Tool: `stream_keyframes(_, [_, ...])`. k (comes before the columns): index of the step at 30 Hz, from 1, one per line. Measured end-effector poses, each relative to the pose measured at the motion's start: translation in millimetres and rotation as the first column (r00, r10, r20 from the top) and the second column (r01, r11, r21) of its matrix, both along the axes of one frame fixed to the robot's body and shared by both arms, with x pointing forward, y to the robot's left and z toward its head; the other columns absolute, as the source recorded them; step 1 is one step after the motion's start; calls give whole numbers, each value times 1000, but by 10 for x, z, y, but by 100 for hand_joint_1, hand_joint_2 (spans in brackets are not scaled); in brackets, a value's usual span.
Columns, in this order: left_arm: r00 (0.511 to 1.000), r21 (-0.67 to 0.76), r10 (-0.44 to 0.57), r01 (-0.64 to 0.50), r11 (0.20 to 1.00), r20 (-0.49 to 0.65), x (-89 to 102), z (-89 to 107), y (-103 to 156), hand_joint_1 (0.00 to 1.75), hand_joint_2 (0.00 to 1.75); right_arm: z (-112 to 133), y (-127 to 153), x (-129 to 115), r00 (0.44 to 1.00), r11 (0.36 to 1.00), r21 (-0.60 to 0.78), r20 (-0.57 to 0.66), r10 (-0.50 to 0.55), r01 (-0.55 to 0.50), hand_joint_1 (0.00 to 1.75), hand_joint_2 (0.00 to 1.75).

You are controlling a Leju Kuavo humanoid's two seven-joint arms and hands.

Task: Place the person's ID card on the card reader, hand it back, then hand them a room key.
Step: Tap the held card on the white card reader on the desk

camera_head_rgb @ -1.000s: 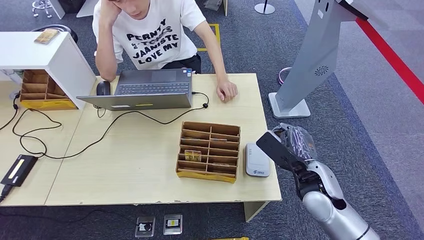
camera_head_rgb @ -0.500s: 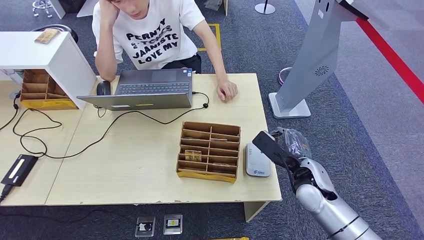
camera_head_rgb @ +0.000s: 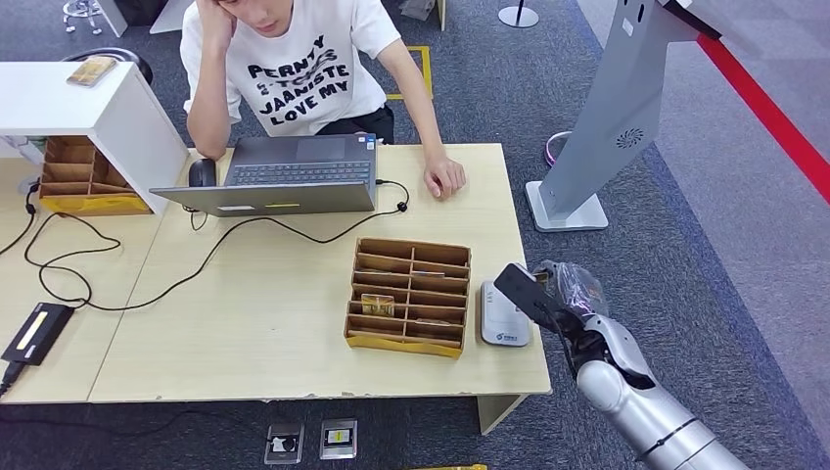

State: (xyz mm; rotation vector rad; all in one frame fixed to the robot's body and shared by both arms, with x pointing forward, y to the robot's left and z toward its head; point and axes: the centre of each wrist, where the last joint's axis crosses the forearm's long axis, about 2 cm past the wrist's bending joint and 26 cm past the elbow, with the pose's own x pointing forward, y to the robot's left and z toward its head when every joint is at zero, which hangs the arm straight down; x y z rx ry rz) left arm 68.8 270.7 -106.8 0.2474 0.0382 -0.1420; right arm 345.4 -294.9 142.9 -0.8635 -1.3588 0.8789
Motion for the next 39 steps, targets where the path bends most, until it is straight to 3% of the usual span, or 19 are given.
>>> stream_keyframes(39, [1000,11,6,-6,1000,-8,0,-1,26,0,175,-332,52,-41,990,997,-61,-135,35,-43,175,175])
